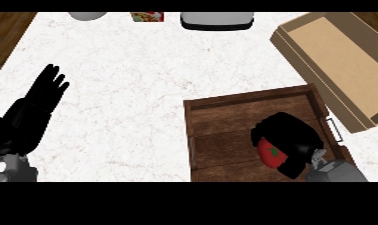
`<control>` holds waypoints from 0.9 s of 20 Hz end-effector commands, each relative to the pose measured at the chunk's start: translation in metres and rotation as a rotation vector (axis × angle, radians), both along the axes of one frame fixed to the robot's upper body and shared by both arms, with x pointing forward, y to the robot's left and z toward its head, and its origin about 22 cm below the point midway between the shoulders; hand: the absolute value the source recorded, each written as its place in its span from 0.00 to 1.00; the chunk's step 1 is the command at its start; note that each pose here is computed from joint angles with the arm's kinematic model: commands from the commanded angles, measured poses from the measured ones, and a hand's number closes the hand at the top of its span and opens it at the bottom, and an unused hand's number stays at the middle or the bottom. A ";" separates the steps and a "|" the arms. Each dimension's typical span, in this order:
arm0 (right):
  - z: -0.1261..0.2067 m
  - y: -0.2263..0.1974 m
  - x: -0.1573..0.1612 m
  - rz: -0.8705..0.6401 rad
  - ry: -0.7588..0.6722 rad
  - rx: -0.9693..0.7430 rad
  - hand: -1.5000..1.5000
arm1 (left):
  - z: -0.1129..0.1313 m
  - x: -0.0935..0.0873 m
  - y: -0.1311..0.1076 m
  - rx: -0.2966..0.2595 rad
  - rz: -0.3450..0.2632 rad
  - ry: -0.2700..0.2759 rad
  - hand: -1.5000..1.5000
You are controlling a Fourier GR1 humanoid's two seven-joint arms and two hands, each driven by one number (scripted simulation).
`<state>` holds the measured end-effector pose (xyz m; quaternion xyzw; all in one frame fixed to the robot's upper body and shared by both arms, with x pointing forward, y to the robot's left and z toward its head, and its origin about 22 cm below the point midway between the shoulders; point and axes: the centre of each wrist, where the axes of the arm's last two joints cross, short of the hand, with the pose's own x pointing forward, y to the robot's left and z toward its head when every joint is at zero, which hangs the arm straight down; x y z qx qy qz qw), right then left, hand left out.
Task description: Pick the tomato from the tray and place it in the cardboard box
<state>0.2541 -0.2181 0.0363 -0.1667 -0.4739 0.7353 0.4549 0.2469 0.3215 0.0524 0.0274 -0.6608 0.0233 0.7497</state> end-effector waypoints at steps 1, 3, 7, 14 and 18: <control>0.022 0.000 -0.010 0.043 -0.039 0.023 1.00 | -0.008 -0.022 0.005 -0.008 0.007 0.007 0.50; 0.006 0.004 -0.011 0.035 -0.021 0.038 1.00 | -0.005 0.009 0.000 -0.002 -0.003 0.005 0.50; -0.017 -0.010 -0.007 0.049 -0.044 0.038 1.00 | -0.007 -0.002 -0.005 -0.015 0.008 -0.003 0.50; -0.008 -0.005 0.061 -0.514 -0.039 0.042 1.00 | 0.006 0.005 -0.010 0.011 -0.012 -0.016 0.50; 0.008 0.004 0.101 -0.714 -0.153 0.007 1.00 | 0.007 0.009 -0.017 -0.001 -0.035 -0.016 0.50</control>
